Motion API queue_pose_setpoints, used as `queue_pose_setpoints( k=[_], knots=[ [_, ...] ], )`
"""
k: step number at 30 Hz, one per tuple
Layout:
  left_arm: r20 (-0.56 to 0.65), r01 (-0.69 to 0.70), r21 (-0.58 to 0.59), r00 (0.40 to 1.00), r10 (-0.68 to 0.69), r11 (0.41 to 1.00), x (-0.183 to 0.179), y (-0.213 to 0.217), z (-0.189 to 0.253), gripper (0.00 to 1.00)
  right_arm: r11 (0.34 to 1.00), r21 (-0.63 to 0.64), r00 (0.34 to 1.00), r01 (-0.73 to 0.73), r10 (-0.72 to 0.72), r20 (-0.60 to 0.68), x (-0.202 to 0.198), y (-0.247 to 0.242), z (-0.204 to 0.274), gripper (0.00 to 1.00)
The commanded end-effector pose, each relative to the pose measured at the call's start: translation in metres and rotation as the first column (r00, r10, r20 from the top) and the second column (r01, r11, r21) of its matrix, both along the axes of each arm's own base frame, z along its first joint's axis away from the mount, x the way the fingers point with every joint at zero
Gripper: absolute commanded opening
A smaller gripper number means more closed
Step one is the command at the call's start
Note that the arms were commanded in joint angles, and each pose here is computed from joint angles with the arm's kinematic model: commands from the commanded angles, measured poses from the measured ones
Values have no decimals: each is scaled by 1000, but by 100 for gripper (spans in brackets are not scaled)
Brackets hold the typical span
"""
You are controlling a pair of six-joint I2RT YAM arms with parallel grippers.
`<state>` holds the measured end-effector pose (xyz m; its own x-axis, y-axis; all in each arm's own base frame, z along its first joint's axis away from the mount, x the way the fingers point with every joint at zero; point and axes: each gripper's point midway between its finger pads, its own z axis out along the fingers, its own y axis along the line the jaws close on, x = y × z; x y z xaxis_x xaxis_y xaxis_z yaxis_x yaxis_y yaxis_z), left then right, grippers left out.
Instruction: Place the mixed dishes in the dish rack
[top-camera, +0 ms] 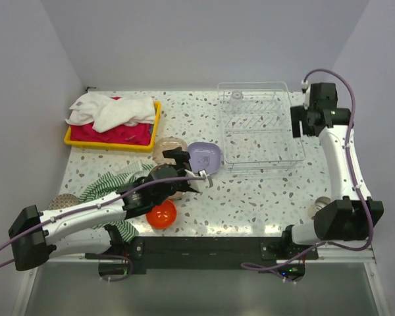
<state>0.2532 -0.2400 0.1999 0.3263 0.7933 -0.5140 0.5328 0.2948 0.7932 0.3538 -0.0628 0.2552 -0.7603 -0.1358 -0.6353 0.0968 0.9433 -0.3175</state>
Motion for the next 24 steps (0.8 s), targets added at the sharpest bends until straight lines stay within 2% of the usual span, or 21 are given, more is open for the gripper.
queue_pose_setpoints(
  k=[1,4,7,15,24],
  knots=[
    [-84,-39,-122,996,29,992,14,-16,26,100,999,-29,872,-46,26,-489,-127,-15,-65,81],
    [-84,-42,-123,996,31,992,20,-22,31,100,999,-5,810,-51,39,-586,-173,-12,-80,74],
    [-59,-42,-122,998,35,992,25,-25,38,100,1000,13,768,-25,28,-640,-199,-16,-91,71],
    [-83,-59,-115,995,49,992,26,-23,46,100,992,106,725,70,23,-688,-221,-30,-111,59],
    [-69,-67,-99,996,61,993,31,-24,56,100,977,166,695,132,28,-718,-231,-41,-135,57]
  ],
)
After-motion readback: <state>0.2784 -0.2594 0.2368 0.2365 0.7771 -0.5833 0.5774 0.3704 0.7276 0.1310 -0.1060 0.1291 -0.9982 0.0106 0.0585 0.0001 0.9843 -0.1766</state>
